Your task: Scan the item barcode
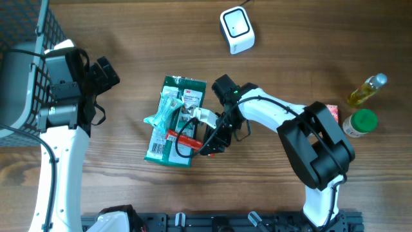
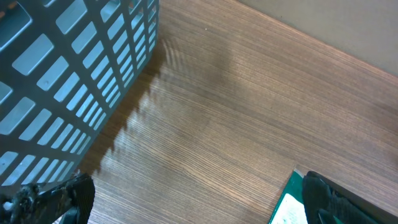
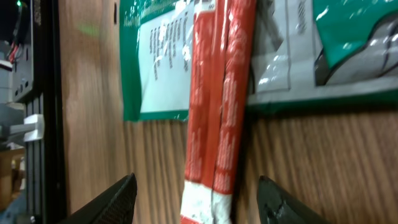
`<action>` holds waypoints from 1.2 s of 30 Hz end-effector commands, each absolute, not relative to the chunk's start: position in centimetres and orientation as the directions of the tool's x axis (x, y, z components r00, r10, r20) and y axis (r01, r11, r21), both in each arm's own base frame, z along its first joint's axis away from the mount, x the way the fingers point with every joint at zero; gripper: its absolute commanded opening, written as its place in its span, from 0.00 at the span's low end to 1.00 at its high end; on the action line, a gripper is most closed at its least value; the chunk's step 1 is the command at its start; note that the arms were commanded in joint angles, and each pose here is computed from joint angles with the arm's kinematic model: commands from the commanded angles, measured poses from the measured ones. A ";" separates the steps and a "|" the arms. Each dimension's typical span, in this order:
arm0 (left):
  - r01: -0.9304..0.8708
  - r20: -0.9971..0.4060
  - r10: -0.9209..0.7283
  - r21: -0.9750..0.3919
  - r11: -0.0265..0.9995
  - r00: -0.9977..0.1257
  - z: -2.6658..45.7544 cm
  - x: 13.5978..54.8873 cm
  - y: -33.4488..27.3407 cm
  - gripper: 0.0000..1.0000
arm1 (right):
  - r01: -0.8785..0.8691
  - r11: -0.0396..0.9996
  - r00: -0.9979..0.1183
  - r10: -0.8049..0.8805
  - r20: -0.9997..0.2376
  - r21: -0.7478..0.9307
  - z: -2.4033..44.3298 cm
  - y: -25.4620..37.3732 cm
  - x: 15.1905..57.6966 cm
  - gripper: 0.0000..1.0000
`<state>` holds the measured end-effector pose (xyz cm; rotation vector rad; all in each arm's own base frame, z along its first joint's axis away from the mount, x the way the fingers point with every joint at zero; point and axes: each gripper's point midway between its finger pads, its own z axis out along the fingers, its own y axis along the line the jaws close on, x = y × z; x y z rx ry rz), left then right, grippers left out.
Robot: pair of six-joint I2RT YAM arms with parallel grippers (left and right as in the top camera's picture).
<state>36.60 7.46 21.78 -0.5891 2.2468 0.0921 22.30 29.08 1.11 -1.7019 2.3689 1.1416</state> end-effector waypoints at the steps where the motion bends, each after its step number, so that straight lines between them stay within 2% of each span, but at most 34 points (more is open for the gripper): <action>1: -0.447 -0.731 -0.378 -0.111 0.888 -0.568 22.2 36.7 7.9 1.00 | -0.806 0.139 -0.415 -0.825 -0.383 0.575 1.1 28.9 21.8 0.62; 5: -0.447 -0.731 -0.378 -0.111 0.888 -0.568 22.2 36.7 7.9 1.00 | -0.798 0.141 -0.418 -0.830 -0.370 0.585 1.1 28.7 21.4 0.58; 17: -0.447 -0.731 -0.378 -0.111 0.888 -0.568 22.2 36.7 7.9 1.00 | -0.809 0.133 -0.409 -0.827 -0.385 0.573 0.1 29.8 21.6 0.56; 19: -0.447 -0.731 -0.378 -0.111 0.888 -0.568 22.2 36.7 7.9 1.00 | -0.808 0.123 -0.402 -0.830 -0.387 0.576 0.2 30.1 21.2 0.52; 24: -0.447 -0.731 -0.378 -0.111 0.888 -0.569 22.1 36.7 7.9 1.00 | -0.793 0.083 -0.386 -0.835 -0.393 0.604 0.6 31.0 19.7 0.33; 28: -0.447 -0.731 -0.378 -0.111 0.888 -0.569 22.1 36.7 7.9 1.00 | -0.793 0.082 -0.386 -0.835 -0.392 0.604 0.6 31.1 19.6 0.31; 30: -0.447 -0.731 -0.378 -0.111 0.888 -0.569 22.1 36.7 7.9 1.00 | -0.781 0.114 -0.415 -0.829 -0.374 0.614 0.6 31.2 19.8 0.34; 31: -0.447 -0.731 -0.378 -0.111 0.888 -0.569 22.1 36.7 7.9 1.00 | -0.768 0.145 -0.445 -0.821 -0.359 0.623 0.6 31.4 20.0 0.38; 34: -0.447 -0.731 -0.378 -0.111 0.888 -0.569 22.1 36.7 7.9 1.00 | -0.686 0.293 -0.589 -0.761 -0.271 0.666 0.6 32.1 20.9 0.50; 36: -0.447 -0.731 -0.378 -0.111 0.888 -0.569 22.1 36.7 7.9 1.00 | -0.633 0.387 -0.659 -0.724 -0.204 0.671 0.3 32.2 21.2 0.49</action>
